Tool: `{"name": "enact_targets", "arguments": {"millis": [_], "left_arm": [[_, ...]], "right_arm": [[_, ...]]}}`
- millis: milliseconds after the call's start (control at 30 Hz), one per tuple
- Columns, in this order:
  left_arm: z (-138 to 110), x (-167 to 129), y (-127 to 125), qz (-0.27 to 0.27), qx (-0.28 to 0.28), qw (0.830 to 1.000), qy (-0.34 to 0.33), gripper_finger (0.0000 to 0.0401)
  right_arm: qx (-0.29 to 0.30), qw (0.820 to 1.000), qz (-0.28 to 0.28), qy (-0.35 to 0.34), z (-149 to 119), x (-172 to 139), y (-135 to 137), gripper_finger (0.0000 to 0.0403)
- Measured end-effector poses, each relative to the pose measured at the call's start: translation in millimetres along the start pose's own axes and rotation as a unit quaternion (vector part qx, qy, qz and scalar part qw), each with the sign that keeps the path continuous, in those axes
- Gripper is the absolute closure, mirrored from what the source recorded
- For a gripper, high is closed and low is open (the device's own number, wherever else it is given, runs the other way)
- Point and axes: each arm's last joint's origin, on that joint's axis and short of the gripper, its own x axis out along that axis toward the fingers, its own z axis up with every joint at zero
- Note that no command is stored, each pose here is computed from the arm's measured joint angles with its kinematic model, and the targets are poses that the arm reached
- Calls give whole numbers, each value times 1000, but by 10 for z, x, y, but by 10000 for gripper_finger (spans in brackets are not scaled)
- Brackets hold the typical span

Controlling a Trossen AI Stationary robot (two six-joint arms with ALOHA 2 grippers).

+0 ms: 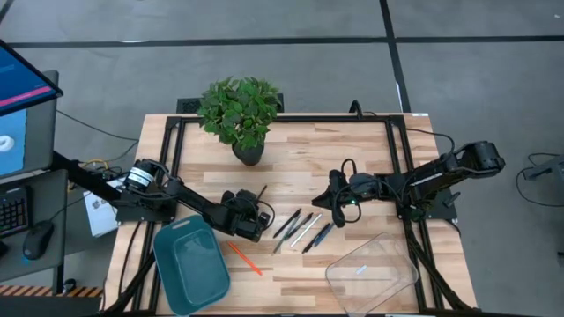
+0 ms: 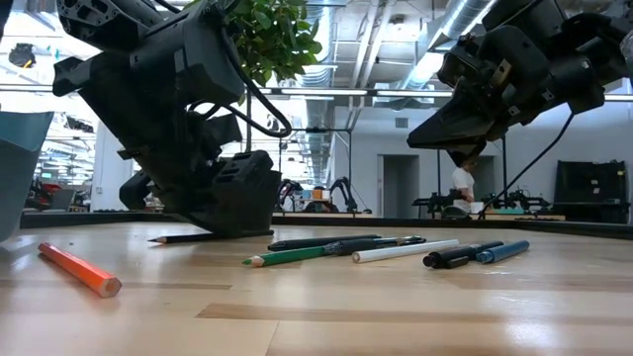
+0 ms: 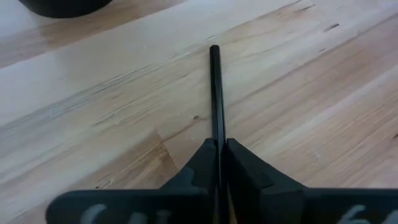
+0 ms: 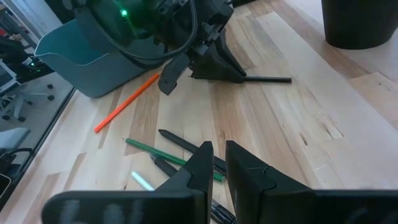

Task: Sort pens & pencils
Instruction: Put the black pencil into the blue bin

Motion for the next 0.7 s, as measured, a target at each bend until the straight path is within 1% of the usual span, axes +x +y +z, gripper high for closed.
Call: {"name": "enact_targets", "arguments": {"millis": [100, 300, 500, 700], "left_arm": [[0, 0, 0, 0, 1, 1000, 0, 382], [0, 0, 1, 0, 3, 1000, 0, 391], [0, 0, 1, 0, 3, 1000, 0, 386], [0, 0, 1, 0, 3, 1000, 0, 390]], "right_arm": [[0, 1000, 0, 0, 0, 0, 0, 337], [0, 1000, 0, 0, 0, 0, 0, 337], [0, 1000, 0, 0, 0, 0, 0, 337], [0, 1000, 0, 0, 0, 0, 0, 337]]}}
